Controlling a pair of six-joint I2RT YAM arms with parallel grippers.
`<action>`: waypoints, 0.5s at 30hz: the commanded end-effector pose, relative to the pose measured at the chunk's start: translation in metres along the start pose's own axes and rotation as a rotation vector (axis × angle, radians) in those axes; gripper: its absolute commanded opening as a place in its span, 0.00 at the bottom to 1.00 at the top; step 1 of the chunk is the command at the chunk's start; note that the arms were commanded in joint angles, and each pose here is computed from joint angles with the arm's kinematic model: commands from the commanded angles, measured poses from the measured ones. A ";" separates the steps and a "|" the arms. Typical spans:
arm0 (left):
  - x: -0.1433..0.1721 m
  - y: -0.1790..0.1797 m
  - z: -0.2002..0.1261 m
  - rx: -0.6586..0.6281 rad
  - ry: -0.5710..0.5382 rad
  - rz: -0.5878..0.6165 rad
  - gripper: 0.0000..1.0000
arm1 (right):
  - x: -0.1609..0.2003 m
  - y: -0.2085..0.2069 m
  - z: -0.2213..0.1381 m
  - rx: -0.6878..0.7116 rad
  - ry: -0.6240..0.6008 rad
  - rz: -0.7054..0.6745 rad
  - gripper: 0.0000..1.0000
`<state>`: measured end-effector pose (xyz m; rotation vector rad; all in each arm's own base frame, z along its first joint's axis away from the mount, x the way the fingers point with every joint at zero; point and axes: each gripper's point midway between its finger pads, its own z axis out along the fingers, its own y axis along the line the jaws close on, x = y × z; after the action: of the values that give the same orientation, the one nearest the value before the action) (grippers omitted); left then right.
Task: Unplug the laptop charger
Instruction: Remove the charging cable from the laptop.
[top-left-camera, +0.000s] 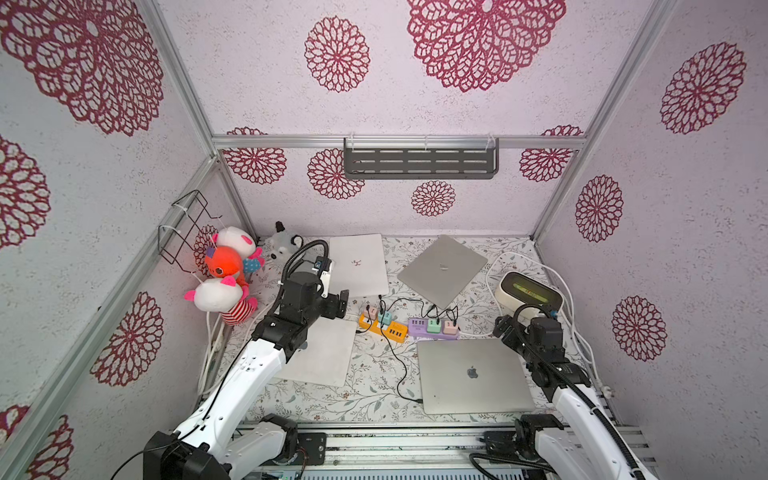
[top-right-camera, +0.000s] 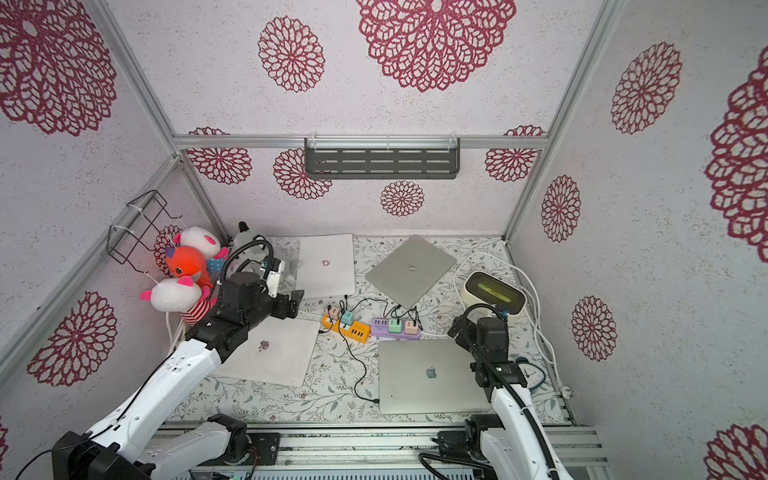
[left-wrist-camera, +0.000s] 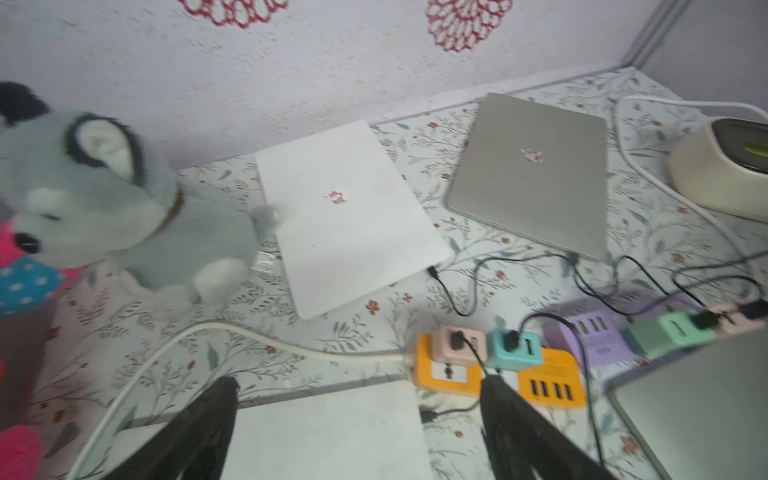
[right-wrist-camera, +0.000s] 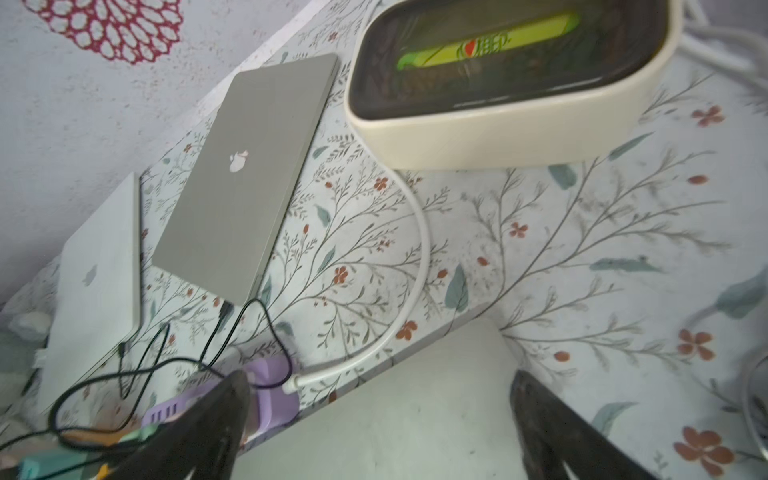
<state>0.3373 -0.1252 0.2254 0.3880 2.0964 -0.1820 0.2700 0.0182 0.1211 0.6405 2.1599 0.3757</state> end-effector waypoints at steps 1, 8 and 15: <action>0.010 -0.038 -0.005 0.160 0.045 0.049 0.88 | 0.036 0.013 -0.006 -0.093 0.146 0.052 0.99; 0.026 -0.096 -0.015 0.370 -0.034 0.215 0.79 | 0.070 0.029 -0.007 -0.156 0.265 0.008 0.99; 0.055 -0.134 -0.025 0.514 0.023 0.340 0.76 | 0.099 0.049 -0.007 -0.208 0.372 -0.044 0.99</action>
<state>0.2571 -0.2202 0.1851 0.9293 2.0242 -0.4898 0.2277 0.1013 0.0786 0.4474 2.4390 0.6708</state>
